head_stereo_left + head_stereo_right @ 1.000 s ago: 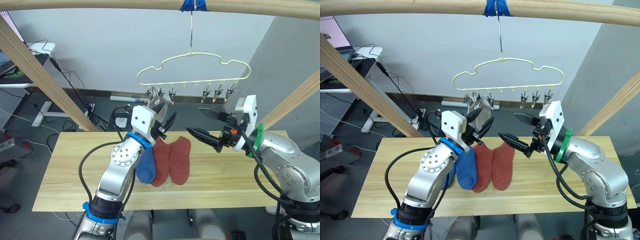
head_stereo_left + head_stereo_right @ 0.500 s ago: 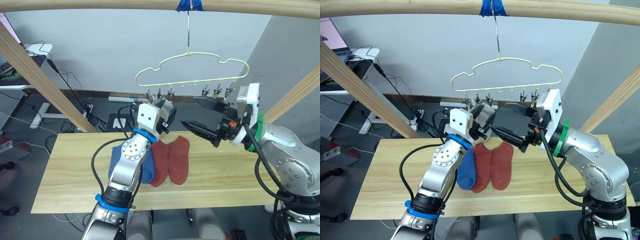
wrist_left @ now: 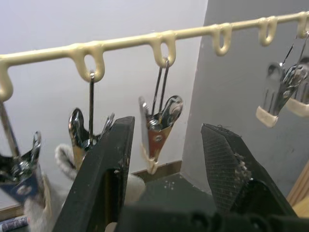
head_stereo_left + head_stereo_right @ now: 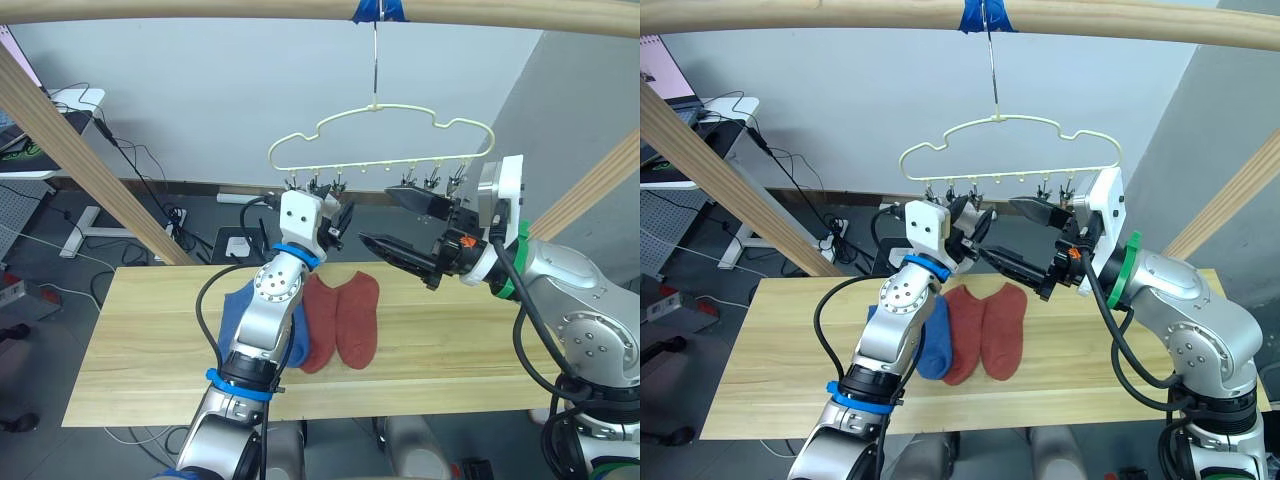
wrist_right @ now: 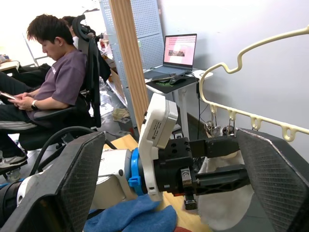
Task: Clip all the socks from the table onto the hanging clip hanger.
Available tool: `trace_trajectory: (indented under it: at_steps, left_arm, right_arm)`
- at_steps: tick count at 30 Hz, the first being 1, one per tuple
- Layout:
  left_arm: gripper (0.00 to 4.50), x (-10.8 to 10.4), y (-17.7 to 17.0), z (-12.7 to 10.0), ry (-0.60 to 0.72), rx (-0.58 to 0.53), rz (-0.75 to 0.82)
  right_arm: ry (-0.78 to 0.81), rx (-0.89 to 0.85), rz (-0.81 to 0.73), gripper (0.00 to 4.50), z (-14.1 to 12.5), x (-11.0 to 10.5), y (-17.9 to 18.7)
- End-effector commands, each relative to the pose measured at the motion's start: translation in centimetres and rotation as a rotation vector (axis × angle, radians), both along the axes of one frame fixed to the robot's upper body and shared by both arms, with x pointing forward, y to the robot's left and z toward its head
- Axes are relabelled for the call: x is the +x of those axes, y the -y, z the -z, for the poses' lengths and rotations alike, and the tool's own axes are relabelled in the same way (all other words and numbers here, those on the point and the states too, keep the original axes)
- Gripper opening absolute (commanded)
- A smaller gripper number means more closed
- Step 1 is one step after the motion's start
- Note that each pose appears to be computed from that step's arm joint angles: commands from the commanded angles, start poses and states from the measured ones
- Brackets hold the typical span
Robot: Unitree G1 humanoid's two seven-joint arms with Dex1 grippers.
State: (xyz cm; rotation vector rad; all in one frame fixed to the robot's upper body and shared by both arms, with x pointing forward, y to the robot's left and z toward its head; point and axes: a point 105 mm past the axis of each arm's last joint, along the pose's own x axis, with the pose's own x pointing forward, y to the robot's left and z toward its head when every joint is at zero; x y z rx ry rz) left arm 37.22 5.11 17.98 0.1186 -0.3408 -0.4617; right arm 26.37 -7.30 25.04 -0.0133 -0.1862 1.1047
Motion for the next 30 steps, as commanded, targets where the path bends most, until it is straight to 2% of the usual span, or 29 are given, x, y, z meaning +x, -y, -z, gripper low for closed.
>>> trace_trajectory:
  at_steps: [1, 9, 30]
  left_arm:
    - [2.38, -0.1, 0.5, -1.8, 0.063, -0.02, 0.001]
    - [2.38, 0.0, 1.3, -2.6, 0.073, -0.04, 0.01]
    - [2.38, 0.1, 1.8, -2.1, 0.043, -0.076, 0.034]
  right_arm:
    - [0.044, 0.009, -0.01, 4.5, -1.1, -0.4, -0.2]
    - [0.044, 0.001, -0.002, 4.5, -1.1, -0.3, -0.2]
    - [0.037, -0.01, 0.003, 4.5, -0.8, -0.1, -0.2]
